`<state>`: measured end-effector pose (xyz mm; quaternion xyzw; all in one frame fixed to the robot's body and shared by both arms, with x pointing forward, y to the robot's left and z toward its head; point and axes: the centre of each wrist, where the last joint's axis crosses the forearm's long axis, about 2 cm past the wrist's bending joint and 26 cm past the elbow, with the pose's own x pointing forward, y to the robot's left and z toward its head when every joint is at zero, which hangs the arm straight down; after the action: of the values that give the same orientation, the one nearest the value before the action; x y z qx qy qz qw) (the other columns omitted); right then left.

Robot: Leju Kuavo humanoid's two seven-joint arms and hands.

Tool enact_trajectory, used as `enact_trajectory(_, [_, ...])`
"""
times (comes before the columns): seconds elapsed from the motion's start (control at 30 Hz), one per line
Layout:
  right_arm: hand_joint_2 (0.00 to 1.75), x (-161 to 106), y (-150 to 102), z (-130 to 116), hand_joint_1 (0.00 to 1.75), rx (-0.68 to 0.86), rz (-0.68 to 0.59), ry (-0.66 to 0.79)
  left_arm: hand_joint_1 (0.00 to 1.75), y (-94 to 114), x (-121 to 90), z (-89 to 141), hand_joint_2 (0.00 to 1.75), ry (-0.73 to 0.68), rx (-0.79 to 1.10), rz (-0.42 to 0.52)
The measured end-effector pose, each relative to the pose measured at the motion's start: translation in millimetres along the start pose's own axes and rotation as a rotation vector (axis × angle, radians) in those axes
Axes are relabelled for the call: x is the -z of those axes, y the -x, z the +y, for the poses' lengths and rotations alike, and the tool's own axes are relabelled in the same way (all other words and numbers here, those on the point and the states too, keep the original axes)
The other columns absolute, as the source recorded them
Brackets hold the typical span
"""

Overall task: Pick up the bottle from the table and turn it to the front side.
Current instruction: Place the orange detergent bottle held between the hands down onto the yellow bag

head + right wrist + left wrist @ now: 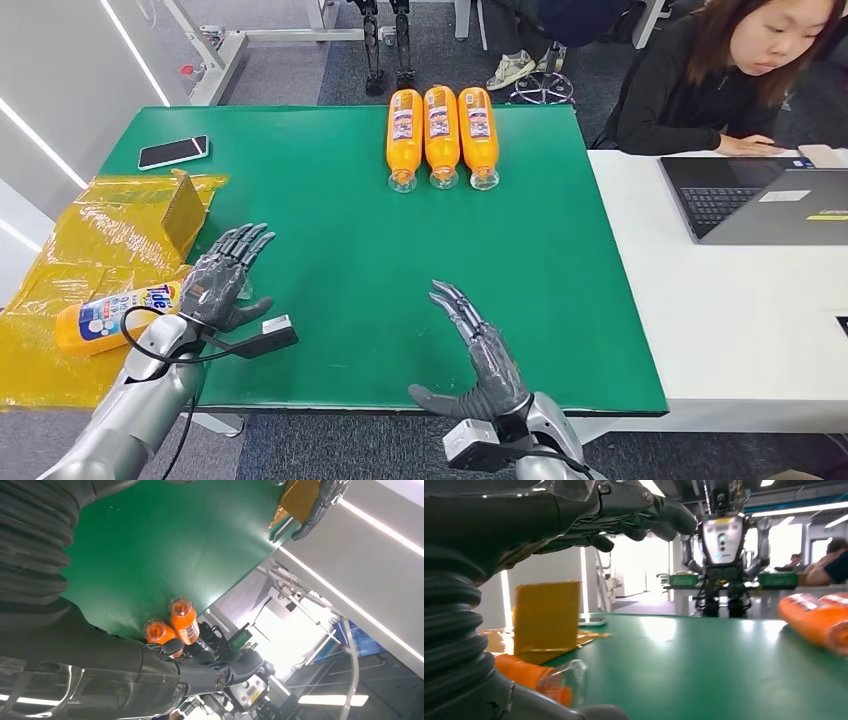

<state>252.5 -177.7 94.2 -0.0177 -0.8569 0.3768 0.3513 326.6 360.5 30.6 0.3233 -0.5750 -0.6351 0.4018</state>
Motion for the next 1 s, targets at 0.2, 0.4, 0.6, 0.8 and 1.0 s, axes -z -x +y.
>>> enact_trajectory(0.2, [1.75, -2.9, -1.6, -1.2, 0.00, 0.003, 0.011, 0.019, 0.00, -17.9, 11.5, 8.5, 1.75, -0.078, -0.169, -0.088])
enact_trajectory(0.4, [1.75, -6.4, -1.0, -6.1, 0.00, 0.000, 0.024, 0.071, 0.00, -71.3, 38.3, 29.0, 1.75, -0.318, -0.674, -0.231])
enact_trajectory(0.6, [1.75, -7.0, 3.5, -13.4, 0.00, -0.003, 0.033, 0.121, 0.00, -115.8, 51.7, 44.8, 1.75, -0.417, -0.826, -0.350])
enact_trajectory(0.8, [1.75, -5.5, 8.0, -28.3, 0.00, 0.029, 0.040, 0.268, 0.00, -158.2, 50.8, 57.1, 1.75, -0.502, -1.066, -0.448])
enact_trajectory(1.0, [1.75, -17.8, -1.8, -36.3, 0.00, -0.024, 0.012, 0.449, 0.00, -196.3, 43.7, 61.0, 1.75, -0.487, -1.324, -0.565])
